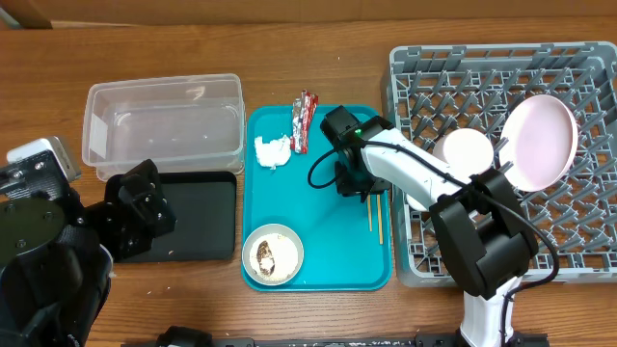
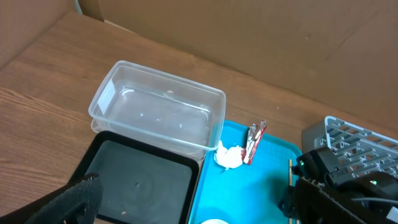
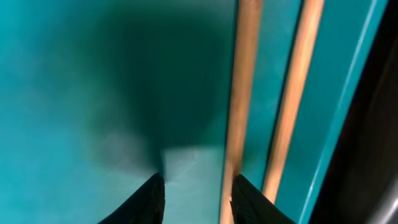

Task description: Sort waste into correct bins and load items into the dishwasher

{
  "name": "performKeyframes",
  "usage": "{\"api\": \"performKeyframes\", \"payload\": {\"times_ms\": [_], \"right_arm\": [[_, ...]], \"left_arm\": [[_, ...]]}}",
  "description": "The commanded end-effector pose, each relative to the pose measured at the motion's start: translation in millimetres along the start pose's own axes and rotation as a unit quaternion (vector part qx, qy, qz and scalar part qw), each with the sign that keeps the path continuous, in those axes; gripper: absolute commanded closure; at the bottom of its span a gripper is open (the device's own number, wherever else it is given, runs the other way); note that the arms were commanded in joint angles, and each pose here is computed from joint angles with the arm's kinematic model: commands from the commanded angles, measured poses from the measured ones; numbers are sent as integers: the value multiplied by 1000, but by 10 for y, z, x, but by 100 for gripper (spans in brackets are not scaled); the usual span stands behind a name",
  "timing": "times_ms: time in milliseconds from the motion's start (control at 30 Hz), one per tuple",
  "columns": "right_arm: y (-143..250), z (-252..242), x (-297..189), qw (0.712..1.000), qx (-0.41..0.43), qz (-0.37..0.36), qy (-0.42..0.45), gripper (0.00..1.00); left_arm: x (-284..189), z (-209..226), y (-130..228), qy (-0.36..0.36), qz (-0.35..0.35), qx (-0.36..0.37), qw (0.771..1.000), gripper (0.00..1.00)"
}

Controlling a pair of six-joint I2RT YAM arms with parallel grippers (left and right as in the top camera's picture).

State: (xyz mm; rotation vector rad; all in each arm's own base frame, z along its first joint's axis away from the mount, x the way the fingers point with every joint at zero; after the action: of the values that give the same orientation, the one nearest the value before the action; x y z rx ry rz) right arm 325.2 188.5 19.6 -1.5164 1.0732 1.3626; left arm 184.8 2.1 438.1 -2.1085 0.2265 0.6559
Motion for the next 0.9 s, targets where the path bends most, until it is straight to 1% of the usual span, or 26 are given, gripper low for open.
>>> {"api": "performKeyframes", "payload": {"times_ms": [0,133,200,233,300,367,467,567,633,733,867], "right_arm": [[7,-37,83,1000,-4,8,12,64],[7,-40,80,1000,-4,7,14,64],[-2,-38,81,1000,-4,5,14,67],[-15,-41,82,1000,-3,3,13,72],[-41,-18,88,1000,-2,-2,7,87],[-49,85,86,999,-21,-2,-24,96],[-29,253,70,996,-45,3,-72,96],[-1,253,27,997,-27,8,-73,96],[-30,249,-101,997,-23,-1,-75,96],[-161,237,-490,995,-25,-49,-84,96],[-319,65,-1249,987,-16,-148,-66,96]], "left_arm": [[-2,17,-11,-3,-3,9,1000,0],[-2,17,-11,-3,-3,9,1000,0],[-2,17,-11,-3,-3,9,1000,0],[-2,17,-10,-3,-3,9,1000,0],[-2,17,-10,-3,-3,9,1000,0],[-2,17,-10,-3,-3,9,1000,0],[-2,17,-10,-3,-3,9,1000,0],[-2,17,-11,-3,-3,9,1000,0],[-2,17,-11,-3,-3,9,1000,0],[-2,17,-11,-3,-3,9,1000,0],[-2,17,-10,-3,-3,9,1000,0]]}}
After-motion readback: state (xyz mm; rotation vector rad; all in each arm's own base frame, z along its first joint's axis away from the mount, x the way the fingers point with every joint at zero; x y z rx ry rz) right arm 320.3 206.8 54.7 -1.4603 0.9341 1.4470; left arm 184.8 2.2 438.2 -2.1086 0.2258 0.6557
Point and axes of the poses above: each gripper's point midway between its finger pads, its own x axis out along the fingers, its own z axis along the line the jaws close on, y = z × x, the point moved 1 cm from there along -x, back along the fingers, and after that the axes turned 15 degrees about -x, right-handed, at the moved point
